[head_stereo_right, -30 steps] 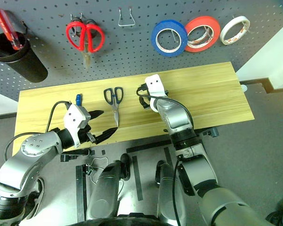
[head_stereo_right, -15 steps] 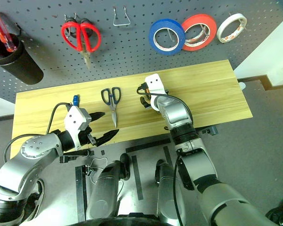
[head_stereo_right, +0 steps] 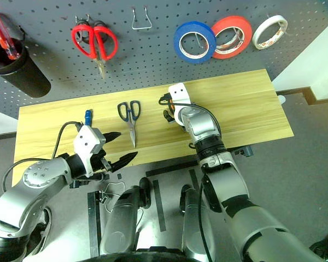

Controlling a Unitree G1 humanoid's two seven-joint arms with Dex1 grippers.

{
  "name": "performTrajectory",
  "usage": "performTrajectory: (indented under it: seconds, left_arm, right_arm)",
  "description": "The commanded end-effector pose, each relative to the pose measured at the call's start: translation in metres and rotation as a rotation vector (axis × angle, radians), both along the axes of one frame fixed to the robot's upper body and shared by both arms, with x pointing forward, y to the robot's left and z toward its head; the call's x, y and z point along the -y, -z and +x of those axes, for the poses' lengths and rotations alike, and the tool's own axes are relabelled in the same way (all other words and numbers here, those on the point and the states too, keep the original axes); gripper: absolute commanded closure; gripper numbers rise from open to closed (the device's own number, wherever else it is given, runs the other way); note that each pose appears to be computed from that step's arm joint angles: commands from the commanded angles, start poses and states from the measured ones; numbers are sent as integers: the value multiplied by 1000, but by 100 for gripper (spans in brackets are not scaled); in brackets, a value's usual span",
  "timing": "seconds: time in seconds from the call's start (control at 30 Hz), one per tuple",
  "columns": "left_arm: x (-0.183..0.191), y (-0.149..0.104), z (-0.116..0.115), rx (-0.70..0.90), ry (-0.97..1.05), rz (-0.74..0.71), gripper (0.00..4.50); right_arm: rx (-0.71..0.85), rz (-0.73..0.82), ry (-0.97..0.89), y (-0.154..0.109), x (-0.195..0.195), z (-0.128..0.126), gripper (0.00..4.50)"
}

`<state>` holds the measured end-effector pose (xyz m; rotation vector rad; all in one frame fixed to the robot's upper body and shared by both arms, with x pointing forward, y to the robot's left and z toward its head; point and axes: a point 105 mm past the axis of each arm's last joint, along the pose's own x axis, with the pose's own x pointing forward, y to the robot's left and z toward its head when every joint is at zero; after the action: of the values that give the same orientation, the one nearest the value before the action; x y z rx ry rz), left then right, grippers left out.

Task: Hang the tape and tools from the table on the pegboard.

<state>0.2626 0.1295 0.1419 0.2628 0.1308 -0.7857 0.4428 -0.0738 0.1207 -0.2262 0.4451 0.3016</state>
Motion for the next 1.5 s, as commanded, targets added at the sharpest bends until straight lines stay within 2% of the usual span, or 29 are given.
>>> performTrajectory:
  seconds: [0.03,0.8,0.9,1.03,1.07,1.33,1.5]
  left_arm:
    - [1,-9,-6,31,8,-11,0]
    - [2,-9,-7,31,3,-14,0]
    - [2,-9,-7,31,3,-12,0]
    - [2,-9,-7,31,3,-10,0]
    - [2,-9,-7,32,2,-10,0]
    - [2,-10,-3,39,7,-9,0]
    - [2,-11,3,52,15,-8,0]
  right_arm:
    - [15,-11,3,-7,-3,4,2]
    - [-73,-74,-25,2,0,1,2]
    - [-66,-76,-25,0,0,2,58]
    - [-65,-79,-23,0,1,2,190]
    - [-64,-80,-23,0,1,2,212]
    - [-41,-80,-31,-2,2,2,215]
    - [65,-44,-102,-20,-6,-4,215]
